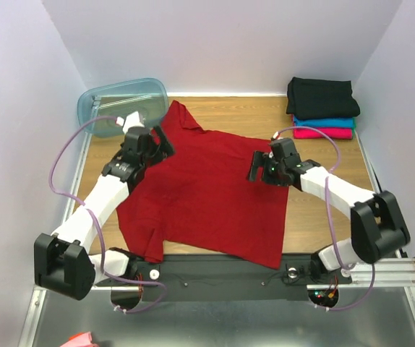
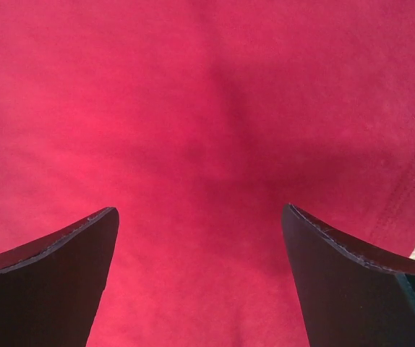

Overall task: Fold and stack the t-shirts
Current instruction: Flatten the tshirt out

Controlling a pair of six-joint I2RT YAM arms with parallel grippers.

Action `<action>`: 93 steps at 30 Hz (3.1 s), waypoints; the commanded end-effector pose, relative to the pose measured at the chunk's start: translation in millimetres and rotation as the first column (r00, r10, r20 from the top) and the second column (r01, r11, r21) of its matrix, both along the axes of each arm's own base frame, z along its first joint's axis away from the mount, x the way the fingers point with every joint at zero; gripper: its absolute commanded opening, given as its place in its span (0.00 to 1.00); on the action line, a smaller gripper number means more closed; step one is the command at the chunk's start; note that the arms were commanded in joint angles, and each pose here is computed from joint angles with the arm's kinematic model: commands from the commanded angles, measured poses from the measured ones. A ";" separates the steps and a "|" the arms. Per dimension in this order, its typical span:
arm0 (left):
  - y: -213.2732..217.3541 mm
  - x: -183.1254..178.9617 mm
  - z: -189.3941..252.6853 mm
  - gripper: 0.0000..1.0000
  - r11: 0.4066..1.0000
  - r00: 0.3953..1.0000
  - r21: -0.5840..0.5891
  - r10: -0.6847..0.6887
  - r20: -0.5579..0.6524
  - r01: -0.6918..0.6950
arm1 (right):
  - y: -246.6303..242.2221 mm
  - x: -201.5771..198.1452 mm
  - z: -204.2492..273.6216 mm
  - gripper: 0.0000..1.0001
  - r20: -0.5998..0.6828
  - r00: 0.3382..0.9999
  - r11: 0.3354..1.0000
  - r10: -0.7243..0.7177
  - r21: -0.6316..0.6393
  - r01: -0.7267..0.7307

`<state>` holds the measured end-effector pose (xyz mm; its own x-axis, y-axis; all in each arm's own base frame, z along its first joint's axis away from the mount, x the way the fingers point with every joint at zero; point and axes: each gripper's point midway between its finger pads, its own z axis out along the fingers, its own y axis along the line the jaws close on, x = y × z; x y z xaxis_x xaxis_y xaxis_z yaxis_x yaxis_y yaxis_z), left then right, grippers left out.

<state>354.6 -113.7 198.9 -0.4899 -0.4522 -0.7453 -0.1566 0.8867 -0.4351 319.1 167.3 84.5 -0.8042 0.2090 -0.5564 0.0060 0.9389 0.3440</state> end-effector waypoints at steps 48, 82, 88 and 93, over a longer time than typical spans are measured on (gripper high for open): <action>-41.8 128.9 -81.1 0.98 0.992 0.981 0.095 -0.067 -0.184 0.086 | -116.6 183.0 6.1 1.00 0.155 0.967 0.955 -0.201 -0.188 0.229; -29.1 79.2 -6.7 0.99 0.998 0.995 0.054 -0.009 -0.095 0.014 | -76.0 229.0 97.1 1.00 0.340 0.937 0.984 -0.082 -0.122 0.131; -31.8 -54.8 -41.9 0.98 0.999 0.968 0.012 0.050 -0.246 -0.049 | -65.2 151.6 102.9 1.00 0.299 0.948 0.990 -0.110 -0.056 0.132; -65.1 -157.8 -80.7 0.98 0.997 0.926 -0.053 -0.068 -0.370 0.052 | -78.4 102.6 89.6 1.00 0.265 0.950 0.982 -0.163 -0.047 0.181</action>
<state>258.8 -182.0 170.8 -0.6620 -0.4404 -0.6065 -0.1452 0.8692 -0.4726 446.8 99.4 195.5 -0.5562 0.2368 -0.7966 0.0206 0.9622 0.2717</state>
